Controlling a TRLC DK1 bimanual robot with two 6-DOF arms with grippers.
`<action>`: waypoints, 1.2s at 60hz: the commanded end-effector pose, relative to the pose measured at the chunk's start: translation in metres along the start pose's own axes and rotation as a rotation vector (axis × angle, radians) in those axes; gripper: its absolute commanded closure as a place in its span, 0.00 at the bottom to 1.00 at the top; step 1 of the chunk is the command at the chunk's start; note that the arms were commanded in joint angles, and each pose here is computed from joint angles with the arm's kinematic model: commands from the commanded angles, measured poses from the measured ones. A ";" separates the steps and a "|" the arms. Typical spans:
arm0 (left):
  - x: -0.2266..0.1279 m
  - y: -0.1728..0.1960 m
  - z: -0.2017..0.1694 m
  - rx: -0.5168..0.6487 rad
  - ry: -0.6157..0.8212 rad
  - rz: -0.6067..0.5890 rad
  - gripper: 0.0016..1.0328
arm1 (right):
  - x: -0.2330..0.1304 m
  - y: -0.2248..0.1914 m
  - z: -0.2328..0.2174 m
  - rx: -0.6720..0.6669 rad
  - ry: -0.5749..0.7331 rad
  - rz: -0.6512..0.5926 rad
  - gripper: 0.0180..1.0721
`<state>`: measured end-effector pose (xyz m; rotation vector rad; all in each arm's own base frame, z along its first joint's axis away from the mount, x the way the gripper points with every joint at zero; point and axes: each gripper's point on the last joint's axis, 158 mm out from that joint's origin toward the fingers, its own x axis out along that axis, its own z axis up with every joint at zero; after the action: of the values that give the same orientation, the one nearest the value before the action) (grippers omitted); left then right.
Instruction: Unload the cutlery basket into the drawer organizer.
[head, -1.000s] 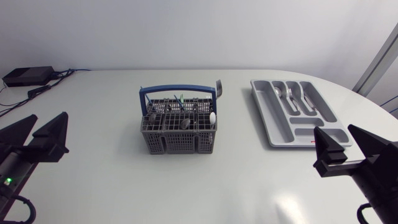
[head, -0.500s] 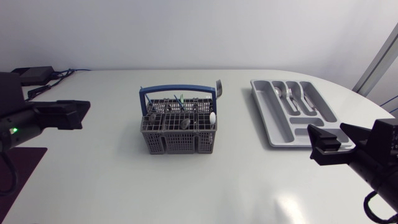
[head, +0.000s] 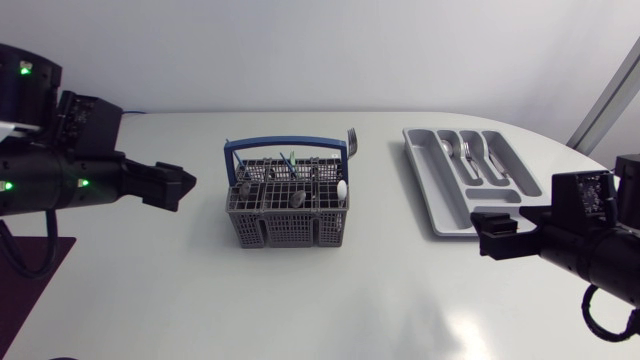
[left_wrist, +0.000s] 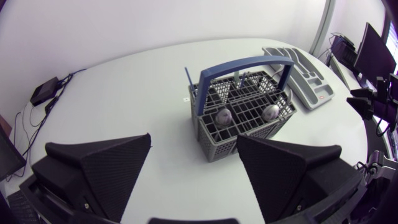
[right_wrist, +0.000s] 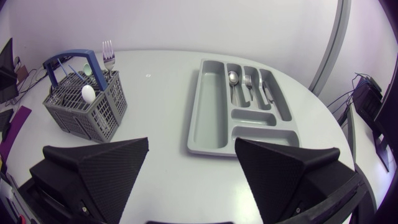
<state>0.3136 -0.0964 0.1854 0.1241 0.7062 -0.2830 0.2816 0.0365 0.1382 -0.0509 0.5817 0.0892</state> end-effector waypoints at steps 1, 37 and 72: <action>0.001 -0.014 0.017 0.057 0.007 -0.032 0.07 | 0.000 0.005 0.004 -0.021 0.020 0.019 0.05; 0.030 -0.114 0.041 0.225 0.110 -0.259 0.07 | -0.001 0.023 -0.008 -0.151 0.069 0.121 0.05; 0.078 -0.212 0.057 0.141 0.181 -0.584 0.16 | 0.001 0.036 -0.010 -0.170 0.104 0.237 0.05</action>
<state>0.3395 -0.3089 0.1655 0.1148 0.9066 -0.8637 0.2699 0.0716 0.1251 -0.1480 0.6817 0.3591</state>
